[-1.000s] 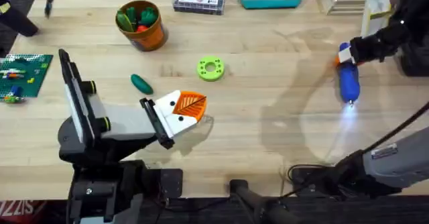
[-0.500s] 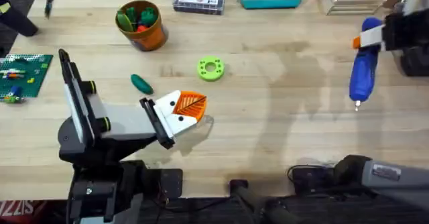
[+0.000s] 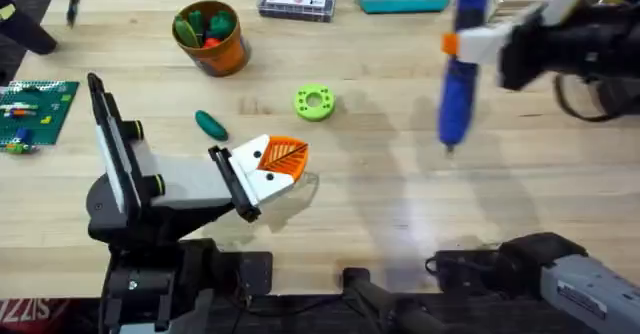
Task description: Pick up the gripper from the table and insert it into the empty holder that is missing its gripper. Then pick up a screw, insert it into the mounting hole, and use the screwdriver to tighten it. Finally, clean up the table by picking up the vegetable and placing it into the bucket.
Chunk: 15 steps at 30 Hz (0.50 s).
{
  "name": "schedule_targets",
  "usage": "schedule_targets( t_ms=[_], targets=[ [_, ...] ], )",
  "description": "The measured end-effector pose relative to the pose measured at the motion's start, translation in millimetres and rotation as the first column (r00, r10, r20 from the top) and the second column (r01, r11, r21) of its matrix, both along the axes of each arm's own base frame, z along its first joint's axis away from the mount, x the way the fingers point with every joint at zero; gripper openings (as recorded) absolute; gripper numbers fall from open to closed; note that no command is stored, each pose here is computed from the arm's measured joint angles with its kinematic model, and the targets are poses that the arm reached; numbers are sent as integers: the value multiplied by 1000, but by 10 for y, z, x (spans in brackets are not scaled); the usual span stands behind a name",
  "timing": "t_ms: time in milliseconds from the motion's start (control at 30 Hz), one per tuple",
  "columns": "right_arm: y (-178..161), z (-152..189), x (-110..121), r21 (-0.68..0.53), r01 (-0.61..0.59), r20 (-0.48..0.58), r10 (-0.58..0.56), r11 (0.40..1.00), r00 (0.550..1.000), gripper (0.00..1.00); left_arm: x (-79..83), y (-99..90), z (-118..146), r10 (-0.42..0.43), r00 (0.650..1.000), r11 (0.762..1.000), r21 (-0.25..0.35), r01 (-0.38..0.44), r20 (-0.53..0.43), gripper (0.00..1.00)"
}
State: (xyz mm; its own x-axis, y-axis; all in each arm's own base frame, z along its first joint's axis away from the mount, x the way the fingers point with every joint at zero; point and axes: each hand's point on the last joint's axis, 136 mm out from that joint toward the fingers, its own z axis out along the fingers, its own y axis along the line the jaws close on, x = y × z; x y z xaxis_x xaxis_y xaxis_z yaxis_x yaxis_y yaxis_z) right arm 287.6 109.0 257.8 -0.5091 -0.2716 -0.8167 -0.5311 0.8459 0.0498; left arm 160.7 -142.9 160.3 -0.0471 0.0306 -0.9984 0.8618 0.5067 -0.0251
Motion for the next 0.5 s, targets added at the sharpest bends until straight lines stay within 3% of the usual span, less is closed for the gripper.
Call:
schedule_targets(
  t_ms=[133,300,500],
  targets=[
    [637,451,-54,97,-174,191,154,980,970,11,0,0,0,0,1000,1000,0,0,0,12],
    [1261,973,-295,172,-383,391,294,908,872,10,0,0,0,0,1000,1000,0,0,0,12],
    [1665,1230,-486,201,-512,497,364,835,788,9,0,0,0,0,1000,1000,0,0,0,12]
  ],
)
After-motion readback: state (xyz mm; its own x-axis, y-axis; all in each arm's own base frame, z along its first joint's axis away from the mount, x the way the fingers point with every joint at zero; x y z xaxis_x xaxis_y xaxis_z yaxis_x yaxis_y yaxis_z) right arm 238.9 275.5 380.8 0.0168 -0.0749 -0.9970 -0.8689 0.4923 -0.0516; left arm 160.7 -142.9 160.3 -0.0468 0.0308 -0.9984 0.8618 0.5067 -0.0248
